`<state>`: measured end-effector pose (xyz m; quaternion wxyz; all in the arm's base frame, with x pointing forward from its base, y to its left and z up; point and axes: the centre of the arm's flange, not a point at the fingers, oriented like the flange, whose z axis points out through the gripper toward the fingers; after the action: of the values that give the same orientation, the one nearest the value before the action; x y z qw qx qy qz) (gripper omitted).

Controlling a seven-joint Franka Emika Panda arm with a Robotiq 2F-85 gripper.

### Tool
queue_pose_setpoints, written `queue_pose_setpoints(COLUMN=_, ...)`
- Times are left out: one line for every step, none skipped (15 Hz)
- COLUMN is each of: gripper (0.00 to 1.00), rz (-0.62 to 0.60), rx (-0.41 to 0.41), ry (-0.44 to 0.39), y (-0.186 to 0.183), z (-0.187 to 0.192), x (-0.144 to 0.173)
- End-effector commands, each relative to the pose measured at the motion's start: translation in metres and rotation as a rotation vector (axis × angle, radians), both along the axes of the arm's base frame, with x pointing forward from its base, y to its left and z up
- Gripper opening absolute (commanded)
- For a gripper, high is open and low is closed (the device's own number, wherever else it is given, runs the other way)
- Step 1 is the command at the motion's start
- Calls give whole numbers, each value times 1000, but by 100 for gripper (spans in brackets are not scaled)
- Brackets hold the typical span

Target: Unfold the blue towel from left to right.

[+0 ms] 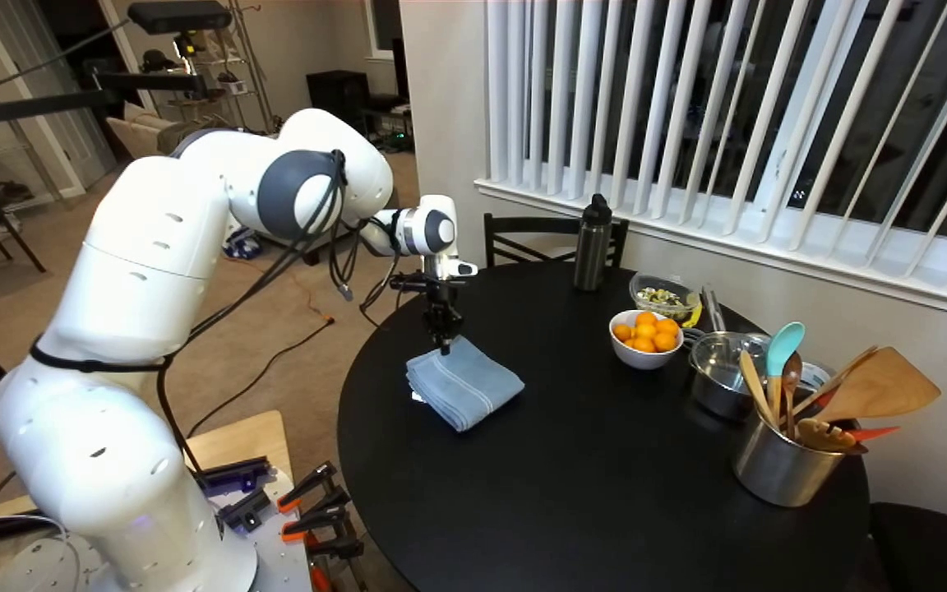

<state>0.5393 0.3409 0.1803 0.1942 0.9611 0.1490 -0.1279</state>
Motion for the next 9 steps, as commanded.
queue_pose_setpoints(gripper=0, rz=8, rx=29, ry=10, y=-5, z=14, x=-3)
queue_pose_setpoints(gripper=0, rz=6, rx=32, ry=9, y=-6, z=15, x=-4)
queue_pose_setpoints(gripper=2, rz=6, rx=34, ry=5, y=-7, z=17, x=-4)
queue_pose_setpoints(gripper=2, rz=4, rx=36, ry=4, y=-7, z=18, x=-4)
queue_pose_setpoints(gripper=2, rz=3, rx=36, ry=2, y=-8, z=19, x=-3)
queue_pose_setpoints(gripper=2, rz=-3, rx=33, ry=-2, y=-10, z=23, x=-4)
queue_pose_setpoints(gripper=2, rz=-9, rx=31, ry=-8, y=-13, z=25, x=-4)
queue_pose_setpoints(gripper=2, rz=-19, rx=43, ry=-14, y=-18, z=32, x=-7)
queue_pose_setpoints(gripper=2, rz=-27, rx=52, ry=-17, y=-23, z=38, x=-9)
